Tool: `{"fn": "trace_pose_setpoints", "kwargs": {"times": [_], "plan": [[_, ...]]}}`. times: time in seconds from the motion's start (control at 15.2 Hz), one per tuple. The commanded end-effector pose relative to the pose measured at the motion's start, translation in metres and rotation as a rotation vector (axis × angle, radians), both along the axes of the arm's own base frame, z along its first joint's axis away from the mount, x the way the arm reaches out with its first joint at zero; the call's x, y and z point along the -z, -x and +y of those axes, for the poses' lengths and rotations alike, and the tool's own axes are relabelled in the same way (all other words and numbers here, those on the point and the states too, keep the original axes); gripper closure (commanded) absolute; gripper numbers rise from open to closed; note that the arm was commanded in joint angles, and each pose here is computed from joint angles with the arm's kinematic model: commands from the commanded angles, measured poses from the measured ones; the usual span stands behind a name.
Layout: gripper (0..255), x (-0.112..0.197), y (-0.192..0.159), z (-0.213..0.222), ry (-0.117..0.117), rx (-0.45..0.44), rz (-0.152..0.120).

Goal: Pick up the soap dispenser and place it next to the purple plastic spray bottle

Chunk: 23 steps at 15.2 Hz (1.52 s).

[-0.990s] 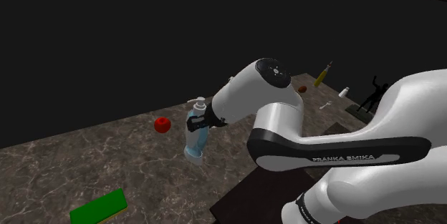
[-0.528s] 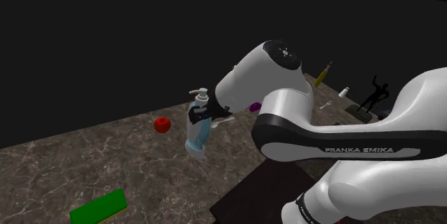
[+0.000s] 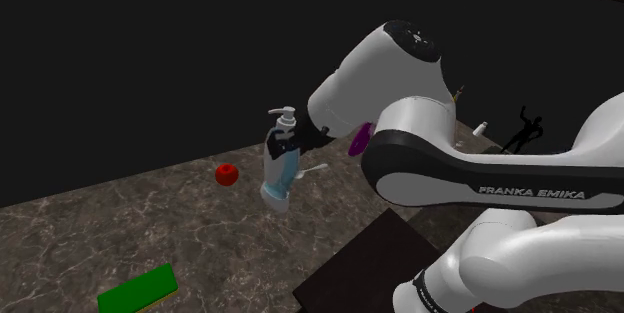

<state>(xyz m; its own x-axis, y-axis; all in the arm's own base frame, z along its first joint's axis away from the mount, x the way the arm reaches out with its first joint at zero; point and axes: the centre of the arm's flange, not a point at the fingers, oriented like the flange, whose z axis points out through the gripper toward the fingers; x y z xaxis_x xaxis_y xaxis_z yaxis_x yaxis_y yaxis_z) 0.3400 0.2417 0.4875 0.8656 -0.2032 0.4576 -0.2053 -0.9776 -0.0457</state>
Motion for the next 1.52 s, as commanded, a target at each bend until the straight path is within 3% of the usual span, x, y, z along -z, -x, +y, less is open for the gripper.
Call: {"fn": "trace_pose_setpoints", "kwargs": {"times": [0.0, 1.25, 1.45], "plan": [[255, -0.011, -0.001, 0.0, 0.0, 0.0, 0.0], [255, -0.109, -0.001, 0.0, 0.0, 0.0, 0.0], [255, -0.109, -0.014, -0.037, 0.0, 0.0, 0.0]]}}
